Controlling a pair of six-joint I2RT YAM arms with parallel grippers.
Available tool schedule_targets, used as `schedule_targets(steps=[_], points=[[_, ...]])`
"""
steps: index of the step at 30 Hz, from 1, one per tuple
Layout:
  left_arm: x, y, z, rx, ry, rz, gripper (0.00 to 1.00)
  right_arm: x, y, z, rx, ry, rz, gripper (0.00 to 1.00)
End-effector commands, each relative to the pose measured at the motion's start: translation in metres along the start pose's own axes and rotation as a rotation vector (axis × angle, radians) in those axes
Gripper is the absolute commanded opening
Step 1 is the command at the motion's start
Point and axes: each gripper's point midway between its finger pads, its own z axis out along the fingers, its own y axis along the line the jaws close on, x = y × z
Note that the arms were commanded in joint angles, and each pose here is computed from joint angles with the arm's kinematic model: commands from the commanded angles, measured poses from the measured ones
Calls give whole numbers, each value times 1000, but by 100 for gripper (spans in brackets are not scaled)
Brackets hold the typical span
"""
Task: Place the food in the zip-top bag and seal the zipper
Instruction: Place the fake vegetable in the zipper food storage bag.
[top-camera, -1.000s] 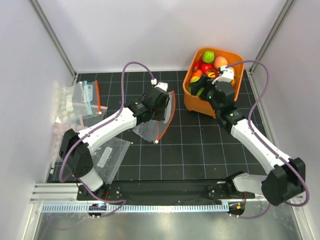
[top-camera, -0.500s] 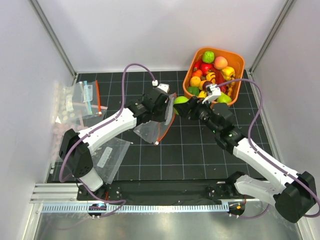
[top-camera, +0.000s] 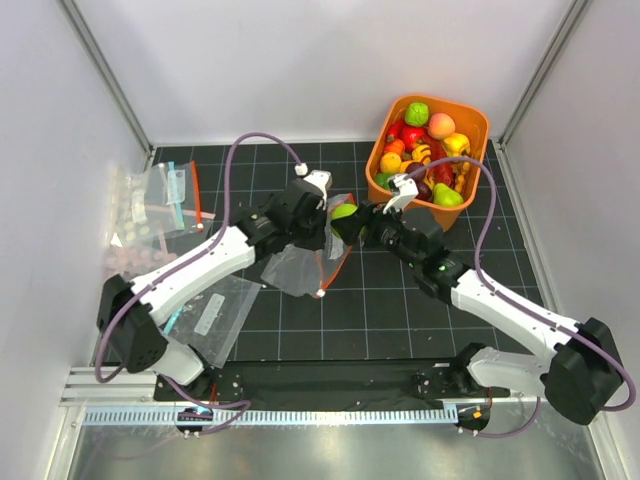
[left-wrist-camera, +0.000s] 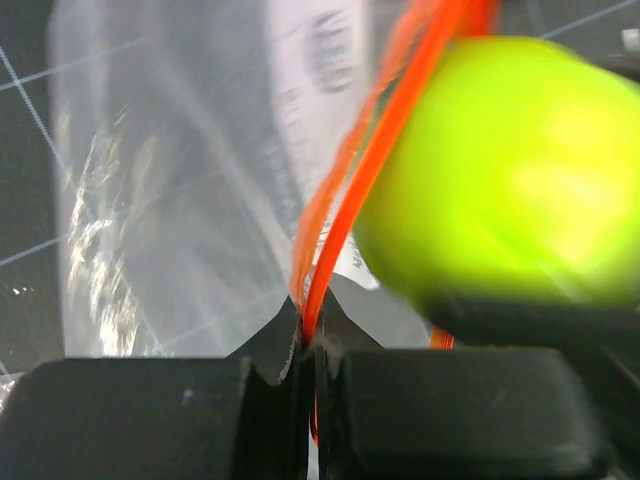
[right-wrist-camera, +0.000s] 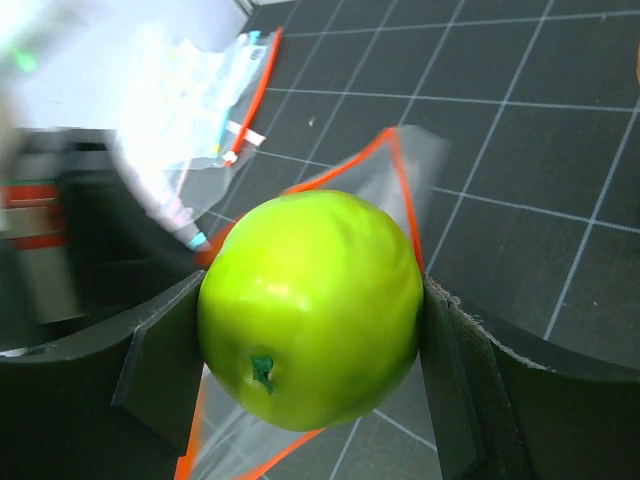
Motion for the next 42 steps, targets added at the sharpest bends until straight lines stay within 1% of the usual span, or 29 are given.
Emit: schedule_targets(steps=[1, 3, 7, 9, 13, 16, 17, 20, 22, 28, 31, 32, 34, 38, 39, 42], points=[[-28, -24, -44, 145, -135, -30, 3, -16, 6, 7, 14, -57, -6, 26], [-30, -26, -54, 172, -157, -38, 4, -13, 7, 10, 18, -49, -10, 26], [-30, -30, -62, 206, -172, -45, 4, -2, 10, 16, 26, -24, -26, 27], [-29, -33, -62, 226, -173, -48, 4, 3, 16, 20, 14, -9, -30, 29], [-30, -31, -61, 214, -177, -51, 2, 10, 28, 21, -25, 3, -45, 39], [-31, -26, -61, 191, -190, -54, 2, 11, 33, 18, -41, 1, -62, 55], [-32, -25, -62, 187, -193, -55, 2, 9, 32, 18, -40, -5, -64, 68], [-35, -20, -66, 165, -216, -64, 2, 12, 34, 17, -51, -4, -63, 97], [-36, -15, -67, 148, -231, -71, 2, 12, 34, 17, -55, -4, -62, 100], [-38, -1, -64, 96, -247, -106, 2, 0, 37, 9, -50, -33, -66, 99], [-39, 1, -64, 88, -249, -111, 1, -10, 30, 3, 4, -52, -70, 97], [-39, 1, -66, 86, -254, -114, 1, -7, 24, 2, 32, -37, -74, 96], [-40, 7, -66, 56, -264, -117, 1, -17, 18, 0, 85, -59, -76, 94], [-42, 27, -70, -45, -294, -140, 0, -19, 10, -1, 141, -53, -86, 93], [-45, 35, -72, -92, -315, -147, 0, -19, 8, 0, 151, -50, -90, 93], [-46, 48, -78, -152, -337, -153, 0, -24, 2, 1, 203, -48, -113, 93]])
